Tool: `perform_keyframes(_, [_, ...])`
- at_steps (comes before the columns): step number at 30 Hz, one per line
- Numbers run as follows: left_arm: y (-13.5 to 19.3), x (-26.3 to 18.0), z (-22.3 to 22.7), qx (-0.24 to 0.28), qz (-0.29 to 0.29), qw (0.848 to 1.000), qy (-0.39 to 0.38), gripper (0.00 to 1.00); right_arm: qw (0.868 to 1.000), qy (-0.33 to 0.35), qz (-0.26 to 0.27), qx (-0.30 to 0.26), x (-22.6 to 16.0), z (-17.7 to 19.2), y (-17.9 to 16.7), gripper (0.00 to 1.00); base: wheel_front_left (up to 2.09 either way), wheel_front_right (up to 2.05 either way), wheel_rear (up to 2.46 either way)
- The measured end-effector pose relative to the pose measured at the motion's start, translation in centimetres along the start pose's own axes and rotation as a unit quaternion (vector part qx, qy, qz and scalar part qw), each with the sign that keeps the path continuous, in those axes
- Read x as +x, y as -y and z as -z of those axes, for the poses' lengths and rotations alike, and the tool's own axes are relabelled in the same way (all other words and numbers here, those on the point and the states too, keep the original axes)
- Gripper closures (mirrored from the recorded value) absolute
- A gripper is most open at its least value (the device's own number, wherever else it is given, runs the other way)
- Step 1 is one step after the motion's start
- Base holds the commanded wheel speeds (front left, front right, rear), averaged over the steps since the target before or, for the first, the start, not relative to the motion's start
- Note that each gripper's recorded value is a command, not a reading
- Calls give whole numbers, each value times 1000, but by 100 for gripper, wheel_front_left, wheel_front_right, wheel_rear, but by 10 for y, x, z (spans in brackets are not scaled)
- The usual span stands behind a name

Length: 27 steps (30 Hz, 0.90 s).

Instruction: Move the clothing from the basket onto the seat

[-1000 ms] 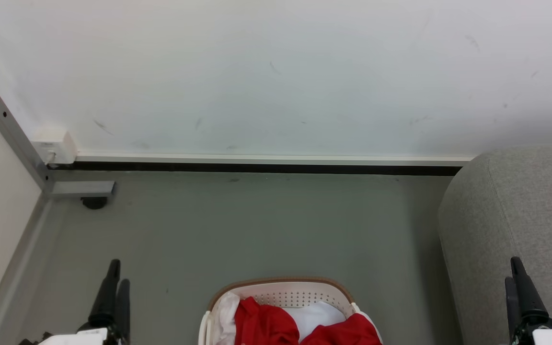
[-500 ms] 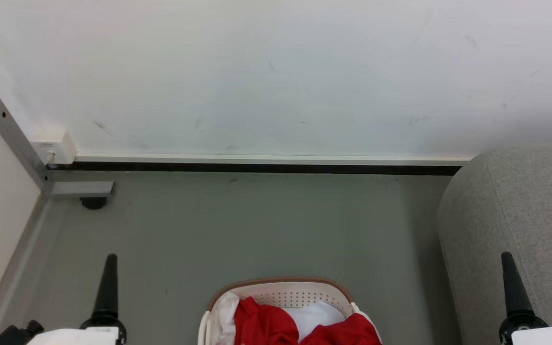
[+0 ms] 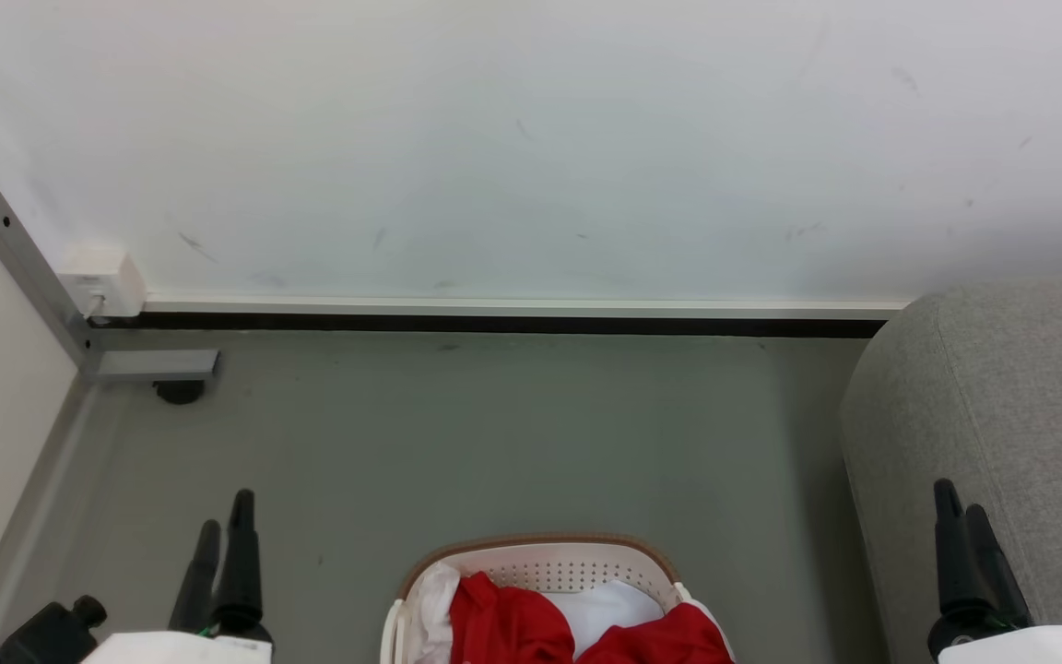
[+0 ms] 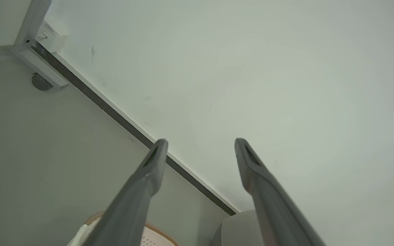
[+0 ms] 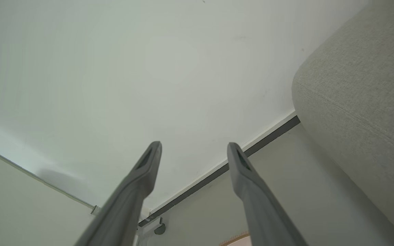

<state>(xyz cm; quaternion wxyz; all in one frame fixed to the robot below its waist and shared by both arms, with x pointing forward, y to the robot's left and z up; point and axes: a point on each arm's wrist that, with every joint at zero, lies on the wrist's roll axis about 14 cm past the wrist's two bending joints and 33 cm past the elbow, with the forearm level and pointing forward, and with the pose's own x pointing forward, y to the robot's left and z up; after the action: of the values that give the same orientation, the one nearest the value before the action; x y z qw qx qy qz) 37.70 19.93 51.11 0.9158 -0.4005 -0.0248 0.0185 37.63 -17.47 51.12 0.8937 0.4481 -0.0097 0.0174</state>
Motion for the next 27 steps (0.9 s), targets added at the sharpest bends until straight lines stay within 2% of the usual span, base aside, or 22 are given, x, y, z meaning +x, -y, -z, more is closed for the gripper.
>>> perform_keyframes(12, [8,-2,9,121,17,993,-11,0,991,-19,-26,-132,-3,10,-8,0,0,0,0])
perform_keyframes(27, [5,-5,21,208,20,978,-24,0,975,-31,-26,-217,-7,22,-1,0,0,0,0])
